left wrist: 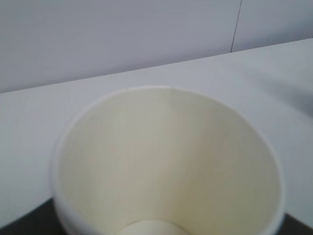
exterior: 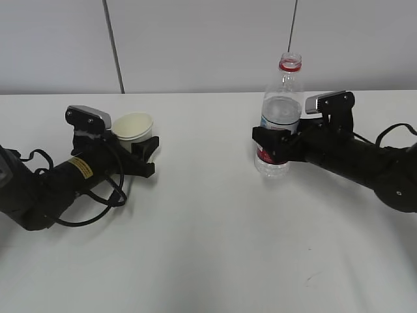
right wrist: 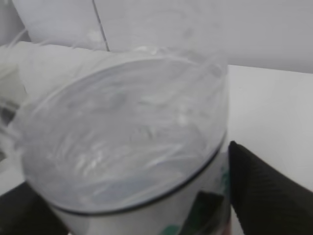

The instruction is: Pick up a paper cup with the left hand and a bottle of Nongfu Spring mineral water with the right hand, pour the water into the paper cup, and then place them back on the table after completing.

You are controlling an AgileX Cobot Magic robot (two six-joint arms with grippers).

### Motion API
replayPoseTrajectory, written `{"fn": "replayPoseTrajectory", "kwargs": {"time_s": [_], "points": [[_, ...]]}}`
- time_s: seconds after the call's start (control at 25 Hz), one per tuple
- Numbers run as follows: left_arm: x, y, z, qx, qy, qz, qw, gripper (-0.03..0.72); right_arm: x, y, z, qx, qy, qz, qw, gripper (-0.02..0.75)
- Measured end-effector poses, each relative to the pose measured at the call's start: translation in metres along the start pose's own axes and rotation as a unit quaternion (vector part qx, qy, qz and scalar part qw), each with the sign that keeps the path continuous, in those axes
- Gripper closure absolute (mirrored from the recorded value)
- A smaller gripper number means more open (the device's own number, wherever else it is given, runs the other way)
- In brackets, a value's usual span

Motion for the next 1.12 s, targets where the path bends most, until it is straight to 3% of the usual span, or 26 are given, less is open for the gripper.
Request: {"fn": "replayPoseTrajectory", "kwargs": {"time_s": [0.16, 0.52, 0.68, 0.88, 1.12], "points": [[0.0, 0.0, 0.0, 0.0, 0.0, 0.0, 1.0, 0.273, -0.001, 0.002, 0.002, 0.0, 0.004, -0.002, 1.0, 0.101], [-0.01, 0.0, 0.001, 0.002, 0.017, 0.037, 0.999, 0.274, -0.001, 0.002, 0.003, -0.001, 0.003, -0.004, 1.0, 0.298], [-0.019, -0.001, 0.001, 0.003, 0.025, 0.073, 0.997, 0.274, -0.002, 0.002, 0.002, -0.003, 0.006, 0.0, 1.0, 0.31], [-0.032, -0.001, 0.001, 0.006, 0.008, 0.11, 0.994, 0.274, -0.003, 0.002, 0.002, -0.004, 0.007, 0.003, 1.0, 0.313], [-0.066, 0.002, 0.001, 0.008, 0.014, 0.157, 0.987, 0.274, -0.003, 0.002, 0.003, -0.002, -0.017, 0.006, 1.0, 0.314]]}}
Point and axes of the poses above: a point on each arm's last joint axis where the gripper is mounted, y pointing out along that axis toward the gripper, x along the wrist's bending axis when the last joint is at zero, z = x × y, the point moved 4 cm from there along y, pointing out along that axis toward the gripper, and after that the axes turned 6 degrees about y, right-handed, at the moved point
